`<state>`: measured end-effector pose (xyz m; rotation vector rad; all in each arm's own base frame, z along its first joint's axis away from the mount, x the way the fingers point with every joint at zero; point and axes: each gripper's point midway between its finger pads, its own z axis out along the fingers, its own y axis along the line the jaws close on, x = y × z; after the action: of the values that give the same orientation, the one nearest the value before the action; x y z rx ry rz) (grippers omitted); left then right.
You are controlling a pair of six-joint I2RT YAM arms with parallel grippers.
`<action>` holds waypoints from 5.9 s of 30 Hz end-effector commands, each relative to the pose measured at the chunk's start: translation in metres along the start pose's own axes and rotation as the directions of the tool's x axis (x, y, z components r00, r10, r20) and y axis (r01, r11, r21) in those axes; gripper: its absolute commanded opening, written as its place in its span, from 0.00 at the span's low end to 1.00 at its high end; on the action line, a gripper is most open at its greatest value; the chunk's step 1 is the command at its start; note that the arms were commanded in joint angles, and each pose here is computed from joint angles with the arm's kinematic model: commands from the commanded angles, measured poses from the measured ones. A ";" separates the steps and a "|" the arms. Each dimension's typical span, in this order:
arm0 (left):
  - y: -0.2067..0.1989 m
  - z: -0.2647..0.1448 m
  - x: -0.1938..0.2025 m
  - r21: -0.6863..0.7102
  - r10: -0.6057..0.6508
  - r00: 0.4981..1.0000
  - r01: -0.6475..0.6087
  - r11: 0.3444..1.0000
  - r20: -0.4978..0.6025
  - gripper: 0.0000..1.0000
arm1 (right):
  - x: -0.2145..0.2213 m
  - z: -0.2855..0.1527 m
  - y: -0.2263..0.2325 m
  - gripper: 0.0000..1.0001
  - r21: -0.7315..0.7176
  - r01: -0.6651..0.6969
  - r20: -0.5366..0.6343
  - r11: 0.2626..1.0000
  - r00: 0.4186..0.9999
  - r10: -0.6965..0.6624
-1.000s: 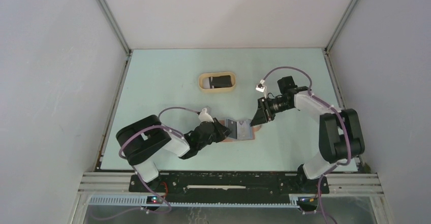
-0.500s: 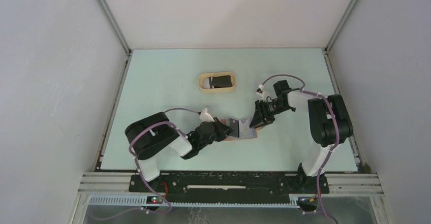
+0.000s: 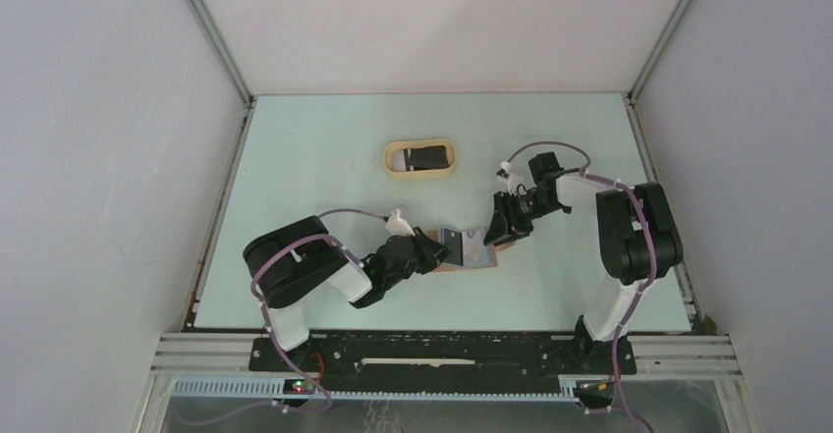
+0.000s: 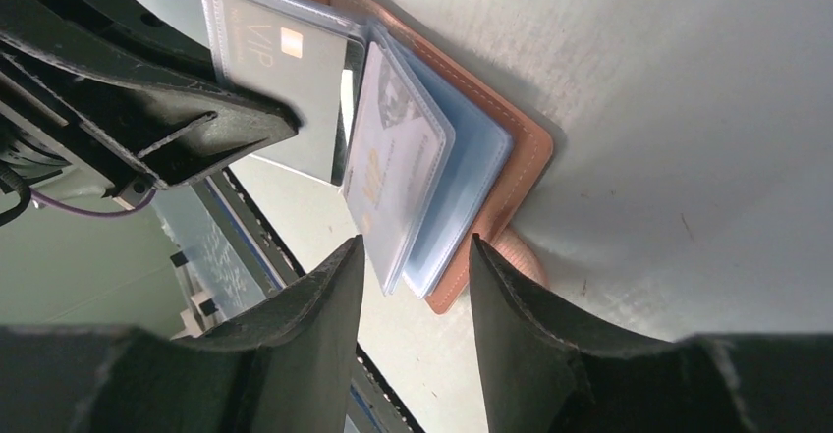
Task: Put the credit cards into the card holder
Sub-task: Open the card holder at the center of the board, then move the storage box to the center of the board.
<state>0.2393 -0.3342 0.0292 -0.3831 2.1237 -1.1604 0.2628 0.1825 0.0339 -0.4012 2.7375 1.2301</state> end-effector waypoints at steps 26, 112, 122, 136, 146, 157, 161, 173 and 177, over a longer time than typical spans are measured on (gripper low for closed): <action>0.006 0.006 0.005 -0.011 0.025 0.999 -0.025 1.000 -0.025 0.00 | -0.003 0.005 0.031 0.46 -0.169 -0.004 -0.040 0.986 0.999 -0.003; -0.068 -0.040 -0.031 0.164 0.415 0.908 -0.417 0.894 0.052 0.08 | -0.058 -0.075 0.113 0.21 0.150 0.612 0.184 0.776 0.754 -0.631; -0.105 -0.102 -0.123 -0.055 0.643 0.705 -0.660 0.750 0.300 0.45 | -0.060 -0.158 0.170 0.81 0.385 0.766 0.333 0.515 0.405 -0.852; -0.098 -0.085 -0.253 -0.121 0.462 0.778 -0.457 0.881 0.426 0.99 | -0.166 -0.080 0.168 0.77 0.126 0.693 0.203 0.710 0.682 -0.702; -0.084 -0.045 -0.305 -0.241 0.440 0.812 -0.372 0.897 0.384 0.83 | -0.254 -0.013 0.129 0.76 0.179 0.569 0.165 0.803 0.787 -0.595; -0.035 -0.023 -0.294 -0.089 0.263 0.931 -0.249 0.965 0.253 0.55 | -0.289 0.031 0.062 0.28 0.368 0.512 0.125 0.777 0.800 -0.586; -0.036 -0.024 -0.293 -0.081 0.269 0.930 -0.257 0.963 0.250 0.54 | -0.288 0.039 0.040 0.25 0.412 0.508 0.082 0.756 0.806 -0.586; -0.061 -0.038 -0.281 0.017 0.333 0.898 -0.352 0.936 0.287 0.50 | -0.215 0.043 0.016 0.21 0.338 0.567 -0.149 0.751 0.820 -0.552; -0.072 -0.044 -0.275 0.033 0.373 0.877 -0.401 0.915 0.303 0.50 | -0.193 0.026 0.005 0.21 0.339 0.548 -0.192 0.765 0.836 -0.514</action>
<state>0.4179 -0.1873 0.1878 -0.1857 1.8879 -0.8768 0.4668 0.2703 0.0412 -1.0707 2.5095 0.5669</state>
